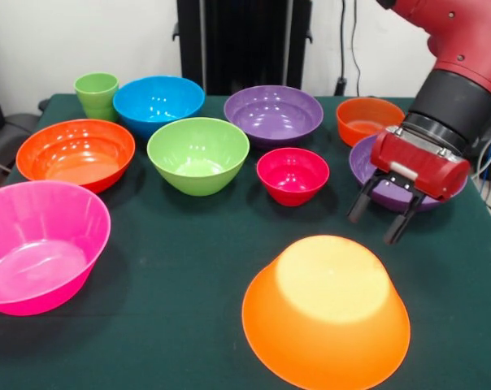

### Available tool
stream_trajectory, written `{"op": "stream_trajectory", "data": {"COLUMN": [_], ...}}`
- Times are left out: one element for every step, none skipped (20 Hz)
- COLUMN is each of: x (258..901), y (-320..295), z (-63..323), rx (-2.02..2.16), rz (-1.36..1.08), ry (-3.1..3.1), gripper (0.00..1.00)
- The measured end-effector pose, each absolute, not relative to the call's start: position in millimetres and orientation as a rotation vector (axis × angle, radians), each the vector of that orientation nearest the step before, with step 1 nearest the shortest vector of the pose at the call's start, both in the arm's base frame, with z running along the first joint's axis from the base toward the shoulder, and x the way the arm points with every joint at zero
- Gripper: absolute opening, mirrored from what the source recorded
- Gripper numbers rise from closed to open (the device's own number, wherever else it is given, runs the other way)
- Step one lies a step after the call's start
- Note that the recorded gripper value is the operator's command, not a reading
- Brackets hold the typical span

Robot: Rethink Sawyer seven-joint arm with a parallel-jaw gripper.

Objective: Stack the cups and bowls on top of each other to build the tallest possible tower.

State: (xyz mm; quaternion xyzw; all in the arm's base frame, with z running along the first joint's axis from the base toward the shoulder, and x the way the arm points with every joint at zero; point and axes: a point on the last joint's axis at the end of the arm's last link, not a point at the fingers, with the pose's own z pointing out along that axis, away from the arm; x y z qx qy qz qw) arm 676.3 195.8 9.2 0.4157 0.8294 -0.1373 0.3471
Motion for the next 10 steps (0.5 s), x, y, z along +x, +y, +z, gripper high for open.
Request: {"op": "stream_trajectory", "data": {"x": [677.7,679.7,681.8,682.8,684.7,687.3,688.0,689.1,692.1,694.6], "y": [196.7,197.8,198.9,199.3,200.0,201.0,201.2,201.6,202.9,204.3], "z": [9.3,9.6,9.9,9.9,10.0,9.9,9.8,9.9,9.9,9.7], "rx": [1.081,1.088,1.094,1.100,1.110,1.123,1.126,1.131,1.142,1.149], "rz": [-0.354,-0.351,-0.348,-0.346,-0.342,-0.338,-0.337,-0.336,-0.331,-0.327], "ry": [2.147,2.139,2.131,2.126,2.117,2.106,2.102,2.096,2.083,2.071], "gripper": [1.00,1.00,1.00,1.00,1.00,1.00,1.00,1.00,1.00,1.00]}}
